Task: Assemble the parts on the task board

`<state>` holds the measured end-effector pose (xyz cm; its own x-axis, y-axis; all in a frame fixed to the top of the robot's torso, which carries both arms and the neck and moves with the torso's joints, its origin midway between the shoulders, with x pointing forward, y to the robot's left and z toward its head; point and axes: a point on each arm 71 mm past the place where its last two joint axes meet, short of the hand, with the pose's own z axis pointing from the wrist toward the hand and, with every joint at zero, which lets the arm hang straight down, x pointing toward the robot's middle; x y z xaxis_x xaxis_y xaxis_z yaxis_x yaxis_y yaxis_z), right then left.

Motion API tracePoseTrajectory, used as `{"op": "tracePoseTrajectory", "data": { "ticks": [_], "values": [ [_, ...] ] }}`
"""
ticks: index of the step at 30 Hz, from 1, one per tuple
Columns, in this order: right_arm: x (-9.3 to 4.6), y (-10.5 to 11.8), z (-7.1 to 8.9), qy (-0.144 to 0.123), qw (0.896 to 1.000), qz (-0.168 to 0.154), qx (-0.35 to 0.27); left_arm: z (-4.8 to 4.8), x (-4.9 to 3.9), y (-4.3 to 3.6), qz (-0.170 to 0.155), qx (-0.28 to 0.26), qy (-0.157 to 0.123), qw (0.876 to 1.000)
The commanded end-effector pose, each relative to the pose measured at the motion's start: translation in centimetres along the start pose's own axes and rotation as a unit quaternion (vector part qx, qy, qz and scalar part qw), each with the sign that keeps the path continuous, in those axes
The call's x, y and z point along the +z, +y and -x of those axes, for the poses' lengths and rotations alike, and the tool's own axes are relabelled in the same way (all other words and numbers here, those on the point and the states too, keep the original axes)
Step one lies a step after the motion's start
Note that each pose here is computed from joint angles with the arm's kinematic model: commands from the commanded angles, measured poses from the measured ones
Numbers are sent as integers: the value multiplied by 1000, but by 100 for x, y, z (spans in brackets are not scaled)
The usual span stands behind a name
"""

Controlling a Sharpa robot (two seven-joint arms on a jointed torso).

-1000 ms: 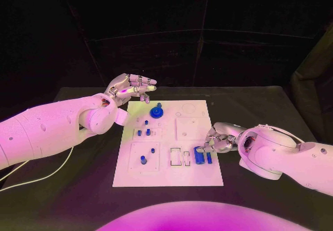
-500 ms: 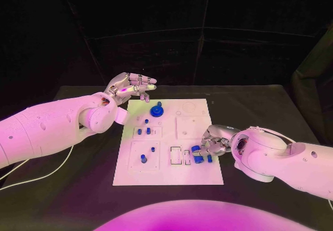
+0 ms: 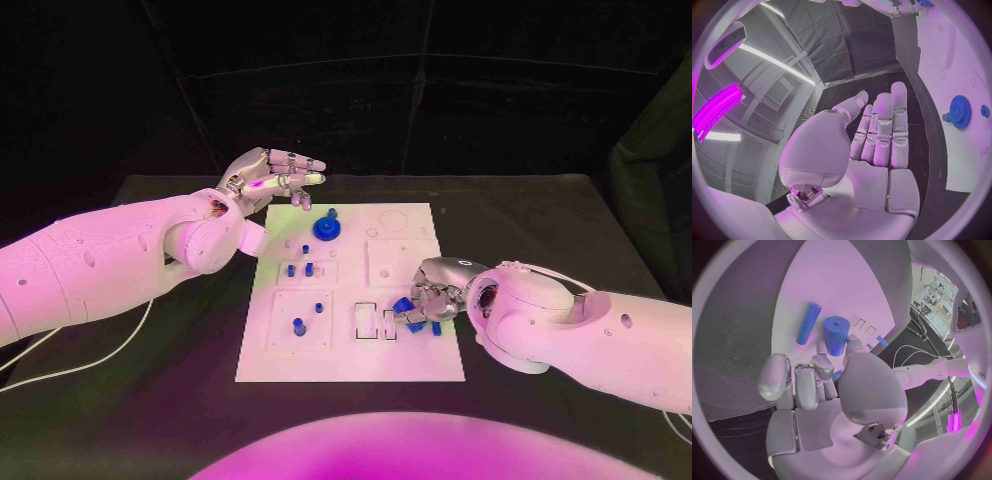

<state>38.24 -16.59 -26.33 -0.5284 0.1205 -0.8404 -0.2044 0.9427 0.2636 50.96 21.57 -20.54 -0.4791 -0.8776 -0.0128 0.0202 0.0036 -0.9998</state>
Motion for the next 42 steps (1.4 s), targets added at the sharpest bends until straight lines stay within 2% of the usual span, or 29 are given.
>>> {"op": "tracePoseTrajectory", "data": {
  "ticks": [1, 5, 10, 14, 18, 25, 42],
  "values": [
    [7, -24, -115, 24, 999, -11, -34, -6, 0, -13, -1, -5, 5, 1000],
    [-4, -16, -113, 16, 1000, -9, -20, -1, -4, -12, -1, -5, 5, 1000],
    [-56, -1, -66, -17, 1000, 1, 19, 5, -8, -11, 0, -5, 5, 1000],
    [-160, 36, -8, -49, 997, 23, 48, -2, -3, -10, -1, -5, 6, 1000],
    [-234, 80, 16, -59, 995, 34, 74, -8, 1, -7, 0, -6, 7, 1000],
    [-251, 172, -4, -45, 993, 37, 106, -21, 4, -3, 2, -7, 10, 1000],
    [-67, 329, -120, 12, 993, 16, 115, -41, 1, 3, 9, -10, 18, 1000]
  ]
}}
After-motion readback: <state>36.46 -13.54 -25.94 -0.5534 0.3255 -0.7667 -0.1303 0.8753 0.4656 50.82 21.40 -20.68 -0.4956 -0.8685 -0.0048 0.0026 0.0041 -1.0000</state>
